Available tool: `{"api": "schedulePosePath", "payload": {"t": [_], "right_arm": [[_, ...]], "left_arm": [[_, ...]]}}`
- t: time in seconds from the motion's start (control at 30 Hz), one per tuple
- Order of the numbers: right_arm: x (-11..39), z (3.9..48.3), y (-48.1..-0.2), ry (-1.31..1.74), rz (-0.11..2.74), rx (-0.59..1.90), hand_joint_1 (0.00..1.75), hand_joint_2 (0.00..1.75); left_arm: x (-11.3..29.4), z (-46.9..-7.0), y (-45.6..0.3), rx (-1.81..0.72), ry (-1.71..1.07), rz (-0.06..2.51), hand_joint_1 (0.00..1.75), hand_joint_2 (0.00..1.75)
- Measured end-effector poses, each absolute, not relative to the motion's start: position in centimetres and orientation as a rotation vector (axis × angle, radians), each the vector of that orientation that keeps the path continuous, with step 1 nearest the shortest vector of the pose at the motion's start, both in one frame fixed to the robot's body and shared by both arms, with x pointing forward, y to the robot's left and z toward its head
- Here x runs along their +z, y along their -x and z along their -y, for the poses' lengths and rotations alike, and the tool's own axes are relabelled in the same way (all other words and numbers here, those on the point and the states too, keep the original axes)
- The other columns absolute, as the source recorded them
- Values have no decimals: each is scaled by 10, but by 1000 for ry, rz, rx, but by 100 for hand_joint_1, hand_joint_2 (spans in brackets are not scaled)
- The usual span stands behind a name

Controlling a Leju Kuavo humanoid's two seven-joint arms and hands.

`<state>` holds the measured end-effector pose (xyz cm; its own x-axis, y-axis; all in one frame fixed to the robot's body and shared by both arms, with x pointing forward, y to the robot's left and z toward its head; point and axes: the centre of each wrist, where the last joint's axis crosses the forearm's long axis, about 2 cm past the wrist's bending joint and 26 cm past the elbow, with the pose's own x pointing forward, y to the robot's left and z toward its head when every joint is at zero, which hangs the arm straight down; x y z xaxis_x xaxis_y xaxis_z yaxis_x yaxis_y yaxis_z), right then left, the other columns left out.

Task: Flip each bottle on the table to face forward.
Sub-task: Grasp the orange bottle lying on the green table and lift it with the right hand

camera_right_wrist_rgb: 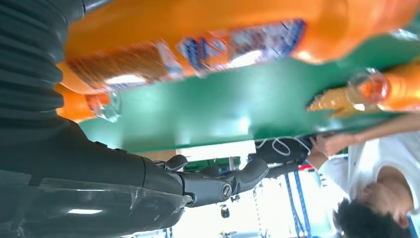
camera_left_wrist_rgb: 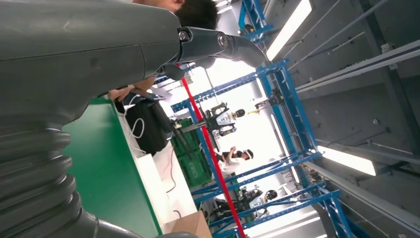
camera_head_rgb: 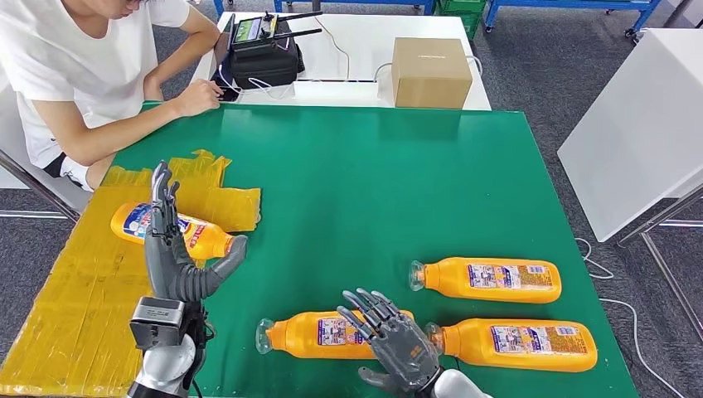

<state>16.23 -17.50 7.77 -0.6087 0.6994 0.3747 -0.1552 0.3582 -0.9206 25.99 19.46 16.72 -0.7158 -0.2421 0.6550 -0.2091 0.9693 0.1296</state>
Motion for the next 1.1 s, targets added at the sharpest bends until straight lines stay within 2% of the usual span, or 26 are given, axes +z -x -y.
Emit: {"api": "schedulePosePath", "payload": {"t": [0.2,0.4,0.9,0.93,0.97,1.03,1.07,1.1], "right_arm": [[86,158,-171,551,1820,1319,0,175],[78,147,-193,612,1626,1427,0,175],[59,124,-249,640,1389,1528,1,175],[58,123,-251,641,1382,1528,12,175],[58,123,-253,643,1372,1529,47,175],[57,123,-256,646,1350,1534,133,175],[56,123,-258,649,1337,1539,165,175],[55,124,-259,652,1326,1543,174,175]], "left_arm": [[168,-190,-257,-43,-313,2381,0,175],[170,-184,-257,-44,-269,2368,0,175],[179,-170,-260,-19,-179,2379,0,175],[179,-170,-261,-16,-178,2380,0,175],[180,-170,-261,-14,-175,2381,0,175],[180,-169,-262,-10,-168,2381,0,175],[180,-169,-262,-10,-164,2380,0,175],[180,-168,-262,-11,-160,2379,0,175]]}}
